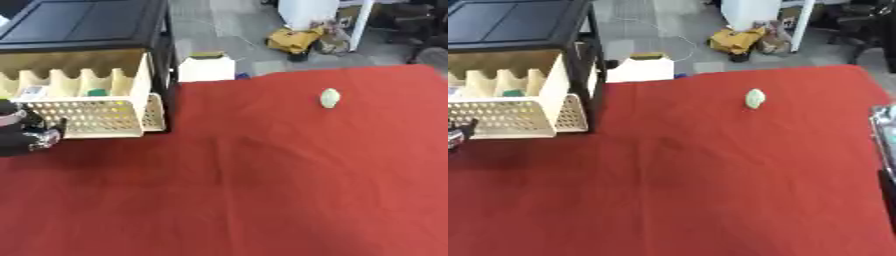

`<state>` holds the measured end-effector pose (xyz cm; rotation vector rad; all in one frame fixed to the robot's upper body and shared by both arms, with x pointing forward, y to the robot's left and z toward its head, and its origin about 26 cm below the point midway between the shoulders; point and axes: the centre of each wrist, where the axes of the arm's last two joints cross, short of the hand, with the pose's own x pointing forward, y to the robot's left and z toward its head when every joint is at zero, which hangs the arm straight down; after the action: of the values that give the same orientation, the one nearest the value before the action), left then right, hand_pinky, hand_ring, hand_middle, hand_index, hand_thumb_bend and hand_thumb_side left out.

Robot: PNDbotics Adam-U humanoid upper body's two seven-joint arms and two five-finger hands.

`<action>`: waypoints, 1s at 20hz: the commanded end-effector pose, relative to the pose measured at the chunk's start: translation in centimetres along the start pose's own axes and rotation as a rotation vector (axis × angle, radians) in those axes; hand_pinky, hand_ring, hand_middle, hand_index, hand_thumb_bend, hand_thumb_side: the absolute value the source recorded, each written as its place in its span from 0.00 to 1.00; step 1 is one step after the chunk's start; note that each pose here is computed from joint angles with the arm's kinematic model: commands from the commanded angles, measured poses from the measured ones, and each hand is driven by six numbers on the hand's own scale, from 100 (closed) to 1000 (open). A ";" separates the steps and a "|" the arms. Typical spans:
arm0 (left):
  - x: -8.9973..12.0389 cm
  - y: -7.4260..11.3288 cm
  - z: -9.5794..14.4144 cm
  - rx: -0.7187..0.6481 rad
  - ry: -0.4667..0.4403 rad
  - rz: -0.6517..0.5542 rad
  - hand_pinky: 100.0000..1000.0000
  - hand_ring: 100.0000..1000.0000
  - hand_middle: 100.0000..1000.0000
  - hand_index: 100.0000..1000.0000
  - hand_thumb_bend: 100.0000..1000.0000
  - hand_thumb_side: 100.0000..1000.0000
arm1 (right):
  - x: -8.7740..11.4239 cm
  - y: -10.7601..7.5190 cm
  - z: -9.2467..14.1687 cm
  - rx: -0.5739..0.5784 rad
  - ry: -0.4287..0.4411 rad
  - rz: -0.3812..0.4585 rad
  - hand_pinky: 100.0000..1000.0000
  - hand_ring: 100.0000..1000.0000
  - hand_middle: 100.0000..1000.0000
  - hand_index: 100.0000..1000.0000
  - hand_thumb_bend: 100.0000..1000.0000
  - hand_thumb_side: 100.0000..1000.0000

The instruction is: Pick up objects from table and place into drawer.

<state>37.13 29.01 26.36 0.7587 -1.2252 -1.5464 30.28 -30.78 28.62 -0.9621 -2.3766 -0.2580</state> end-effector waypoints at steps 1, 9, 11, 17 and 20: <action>0.2 0.3 -0.2 -0.001 -0.011 0.001 0.37 0.69 0.71 0.97 0.00 1.00 | 0.8 -0.4 -0.6 -0.015 -0.029 -0.007 0.68 0.74 0.54 0.76 0.00 0.55; 0.2 0.4 -0.6 -0.002 -0.018 0.012 0.37 0.69 0.76 1.00 0.00 1.00 | 0.8 -0.4 -0.7 -0.022 -0.027 -0.006 0.68 0.74 0.54 0.76 0.00 0.55; 0.2 0.5 -0.7 0.000 -0.015 0.013 0.37 0.69 0.76 1.00 0.00 1.00 | 0.7 -0.4 -0.6 -0.023 -0.026 -0.006 0.68 0.74 0.54 0.76 0.00 0.55; -0.2 0.8 -0.7 0.036 0.031 -0.019 0.38 0.70 0.77 1.00 0.00 1.00 | 0.7 -0.5 -0.6 -0.022 -0.024 -0.005 0.68 0.74 0.54 0.76 0.00 0.55; -0.2 1.0 -0.6 0.059 0.036 -0.027 0.37 0.70 0.76 1.00 0.00 1.00 | 0.7 -0.5 -0.6 -0.024 -0.022 -0.003 0.68 0.75 0.54 0.76 0.00 0.55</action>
<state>37.91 28.62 26.49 0.8047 -1.2400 -1.5319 30.26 -30.88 28.63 -0.9667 -2.3710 -0.2730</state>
